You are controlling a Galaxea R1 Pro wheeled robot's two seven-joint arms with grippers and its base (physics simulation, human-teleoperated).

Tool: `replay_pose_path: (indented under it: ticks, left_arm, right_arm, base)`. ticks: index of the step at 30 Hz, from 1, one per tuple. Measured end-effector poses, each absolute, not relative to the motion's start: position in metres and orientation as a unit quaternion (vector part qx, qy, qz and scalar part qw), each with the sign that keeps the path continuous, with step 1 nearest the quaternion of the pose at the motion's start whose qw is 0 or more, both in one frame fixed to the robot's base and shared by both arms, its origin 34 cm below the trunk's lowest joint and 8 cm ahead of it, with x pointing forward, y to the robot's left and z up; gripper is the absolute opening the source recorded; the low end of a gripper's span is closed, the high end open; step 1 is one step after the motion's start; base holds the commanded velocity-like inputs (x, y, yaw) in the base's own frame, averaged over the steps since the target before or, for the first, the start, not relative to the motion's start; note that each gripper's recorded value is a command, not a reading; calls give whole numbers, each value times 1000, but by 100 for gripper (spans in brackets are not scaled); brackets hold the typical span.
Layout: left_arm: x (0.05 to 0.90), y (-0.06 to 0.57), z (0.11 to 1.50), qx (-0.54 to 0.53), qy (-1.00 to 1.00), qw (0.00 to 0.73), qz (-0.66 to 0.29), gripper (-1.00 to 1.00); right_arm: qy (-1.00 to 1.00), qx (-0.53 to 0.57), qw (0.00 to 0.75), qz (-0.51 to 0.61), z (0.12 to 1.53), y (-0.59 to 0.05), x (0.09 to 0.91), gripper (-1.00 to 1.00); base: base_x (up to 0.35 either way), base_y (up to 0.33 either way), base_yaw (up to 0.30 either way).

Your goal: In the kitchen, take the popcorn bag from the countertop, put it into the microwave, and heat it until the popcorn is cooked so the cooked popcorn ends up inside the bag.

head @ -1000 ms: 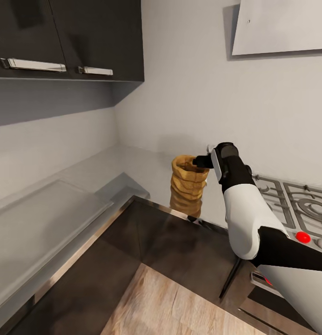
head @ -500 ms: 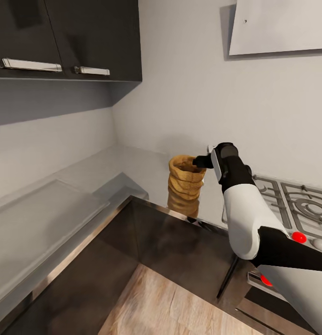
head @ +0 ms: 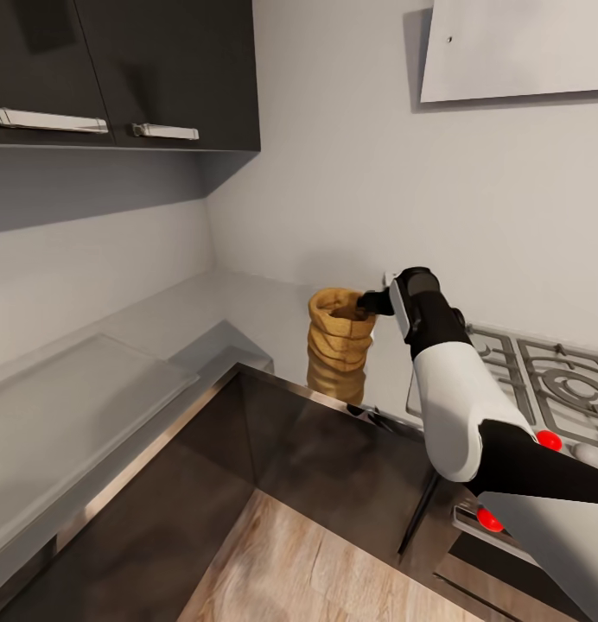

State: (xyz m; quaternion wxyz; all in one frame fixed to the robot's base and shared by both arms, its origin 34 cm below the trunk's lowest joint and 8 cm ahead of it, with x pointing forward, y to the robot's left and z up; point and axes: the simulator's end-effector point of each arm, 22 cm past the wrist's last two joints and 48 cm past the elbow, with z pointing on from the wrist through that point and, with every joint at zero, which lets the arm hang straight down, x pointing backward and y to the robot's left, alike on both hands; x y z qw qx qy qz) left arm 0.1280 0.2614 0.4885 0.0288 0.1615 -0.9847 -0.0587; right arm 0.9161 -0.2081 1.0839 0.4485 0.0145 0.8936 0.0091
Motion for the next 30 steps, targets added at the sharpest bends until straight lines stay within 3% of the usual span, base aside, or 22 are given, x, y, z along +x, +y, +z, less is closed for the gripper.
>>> replay_pose_path:
  ticks: [30]
  left_arm:
    - [124,262,489,160,-985,33,-60,100]
  right_arm:
    - [903,11,429,7,1060,-205,911,100]
  base:
    - [39,0,0]
